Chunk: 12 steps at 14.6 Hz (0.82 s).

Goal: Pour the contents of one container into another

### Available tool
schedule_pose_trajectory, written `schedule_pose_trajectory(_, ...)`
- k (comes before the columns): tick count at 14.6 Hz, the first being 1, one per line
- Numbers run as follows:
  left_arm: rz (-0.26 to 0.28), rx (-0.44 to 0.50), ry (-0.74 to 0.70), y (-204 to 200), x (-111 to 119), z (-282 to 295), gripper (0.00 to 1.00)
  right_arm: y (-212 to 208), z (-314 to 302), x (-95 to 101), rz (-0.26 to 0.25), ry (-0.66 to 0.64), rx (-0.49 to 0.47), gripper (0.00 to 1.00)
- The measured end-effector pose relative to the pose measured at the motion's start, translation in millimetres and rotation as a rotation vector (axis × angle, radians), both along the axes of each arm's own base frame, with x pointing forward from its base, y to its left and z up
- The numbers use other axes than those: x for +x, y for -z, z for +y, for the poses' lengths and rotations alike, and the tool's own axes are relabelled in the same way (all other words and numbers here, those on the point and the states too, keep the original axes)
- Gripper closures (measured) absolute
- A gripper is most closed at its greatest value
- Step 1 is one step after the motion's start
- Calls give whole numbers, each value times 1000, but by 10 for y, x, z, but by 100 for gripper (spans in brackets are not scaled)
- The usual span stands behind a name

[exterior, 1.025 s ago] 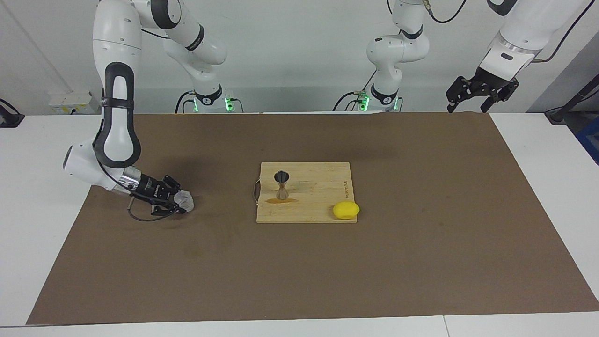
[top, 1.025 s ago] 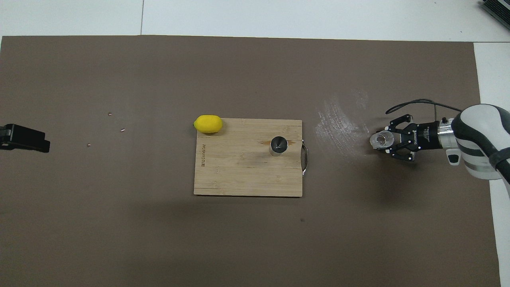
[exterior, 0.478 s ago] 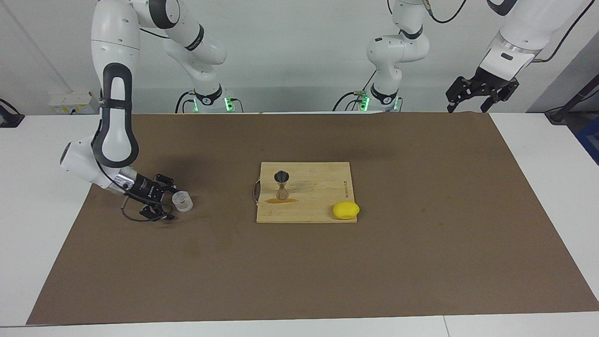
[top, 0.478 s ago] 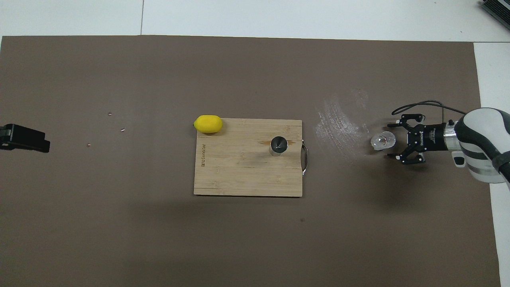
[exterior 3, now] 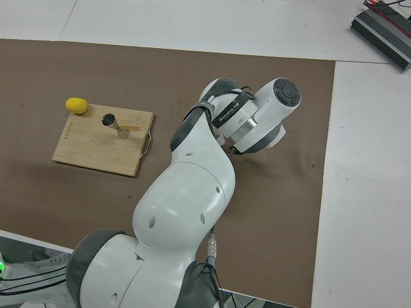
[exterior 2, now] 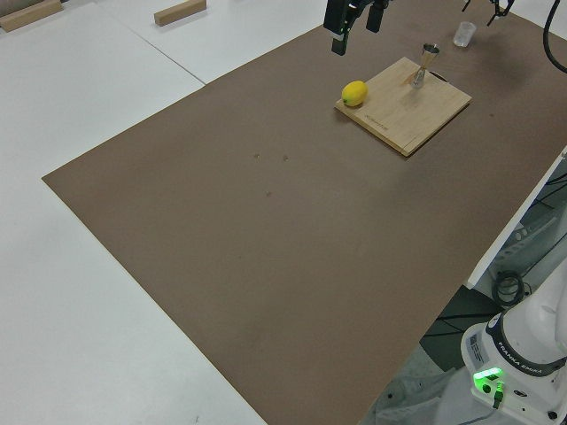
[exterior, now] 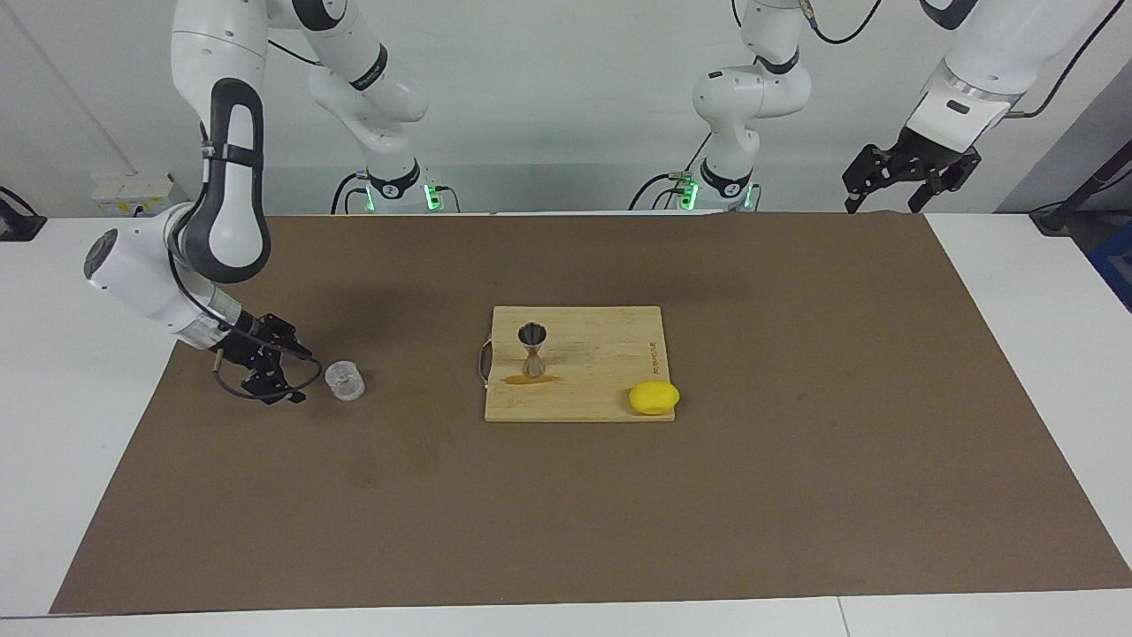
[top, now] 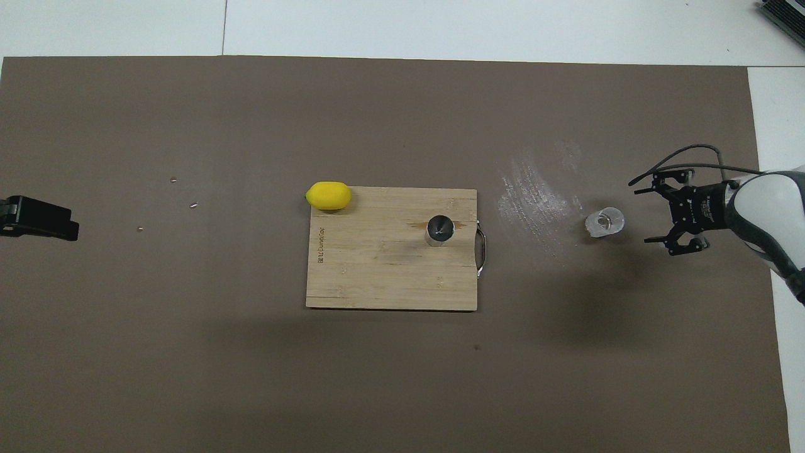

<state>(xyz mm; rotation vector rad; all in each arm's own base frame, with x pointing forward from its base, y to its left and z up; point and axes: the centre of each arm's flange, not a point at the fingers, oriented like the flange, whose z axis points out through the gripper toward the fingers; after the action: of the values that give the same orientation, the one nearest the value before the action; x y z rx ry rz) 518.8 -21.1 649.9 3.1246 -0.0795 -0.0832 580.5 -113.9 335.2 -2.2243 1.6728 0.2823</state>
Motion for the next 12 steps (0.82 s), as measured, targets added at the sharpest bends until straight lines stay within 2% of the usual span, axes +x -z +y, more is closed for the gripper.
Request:
schedule_pose_trajectory(3,0,0,0,0,0,0,0,-272,442,41,-61,-246,-102,0)
schedule_pose_trajectory(6,0,0,0,0,0,0,0,-406,906,21,-100,-601,-205,0)
schedule_pose_trajectory(9,0,0,0,0,0,0,0,-594,1249,-20,-123,-862,-309,0)
schedule_pose_trajectory(12,0,0,0,0,0,0,0,-983,1410,-130,-145,-1019,-399,0)
